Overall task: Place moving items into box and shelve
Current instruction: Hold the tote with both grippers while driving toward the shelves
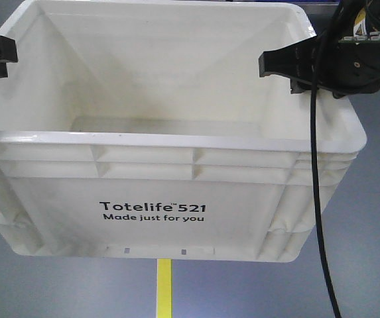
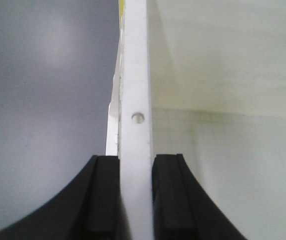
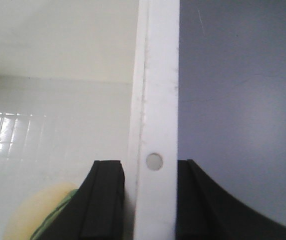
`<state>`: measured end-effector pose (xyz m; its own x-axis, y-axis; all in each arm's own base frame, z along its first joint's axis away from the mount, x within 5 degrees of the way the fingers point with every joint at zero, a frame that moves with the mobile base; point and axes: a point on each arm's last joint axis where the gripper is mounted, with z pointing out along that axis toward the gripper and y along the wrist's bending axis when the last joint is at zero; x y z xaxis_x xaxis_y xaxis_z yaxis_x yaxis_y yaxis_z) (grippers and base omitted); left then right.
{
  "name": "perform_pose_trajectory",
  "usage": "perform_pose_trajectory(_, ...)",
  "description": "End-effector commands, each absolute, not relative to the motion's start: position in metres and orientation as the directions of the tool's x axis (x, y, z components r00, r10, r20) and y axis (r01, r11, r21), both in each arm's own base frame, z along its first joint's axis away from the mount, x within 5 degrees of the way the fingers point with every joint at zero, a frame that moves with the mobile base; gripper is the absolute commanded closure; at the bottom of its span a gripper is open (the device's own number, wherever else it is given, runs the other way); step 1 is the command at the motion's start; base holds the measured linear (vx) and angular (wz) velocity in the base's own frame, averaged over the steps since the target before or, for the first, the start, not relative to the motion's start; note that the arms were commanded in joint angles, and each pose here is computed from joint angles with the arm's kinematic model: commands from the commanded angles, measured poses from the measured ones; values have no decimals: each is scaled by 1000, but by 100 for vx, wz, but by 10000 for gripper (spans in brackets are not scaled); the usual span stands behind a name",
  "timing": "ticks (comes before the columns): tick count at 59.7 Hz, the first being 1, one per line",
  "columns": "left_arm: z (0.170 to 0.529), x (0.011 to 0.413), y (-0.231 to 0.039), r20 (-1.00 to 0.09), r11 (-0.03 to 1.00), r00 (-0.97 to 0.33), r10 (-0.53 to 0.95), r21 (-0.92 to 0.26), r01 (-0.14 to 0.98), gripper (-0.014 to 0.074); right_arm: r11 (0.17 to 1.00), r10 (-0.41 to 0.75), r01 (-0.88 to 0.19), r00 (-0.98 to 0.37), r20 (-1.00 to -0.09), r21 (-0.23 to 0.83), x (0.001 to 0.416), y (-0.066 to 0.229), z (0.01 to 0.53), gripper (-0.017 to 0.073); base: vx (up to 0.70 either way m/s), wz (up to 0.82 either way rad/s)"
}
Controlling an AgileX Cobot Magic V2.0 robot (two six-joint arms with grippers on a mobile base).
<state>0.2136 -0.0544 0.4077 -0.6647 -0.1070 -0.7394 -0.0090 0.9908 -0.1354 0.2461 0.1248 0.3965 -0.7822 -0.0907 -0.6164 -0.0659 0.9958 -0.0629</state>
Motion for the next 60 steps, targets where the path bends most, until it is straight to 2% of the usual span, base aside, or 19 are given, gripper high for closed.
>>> perform_pose_trajectory(1, 438, 210, -52, -857, 990, -504, -104, -140, 35, 435, 993, -115, -70, -650, -751, -92, 243, 114, 428, 423, 3, -2)
perform_pose_trajectory(60, 438, 209, -52, -858, 990, -503, -104, -140, 35, 435, 993, -115, -70, -650, -751, -92, 243, 114, 428, 423, 9, 10)
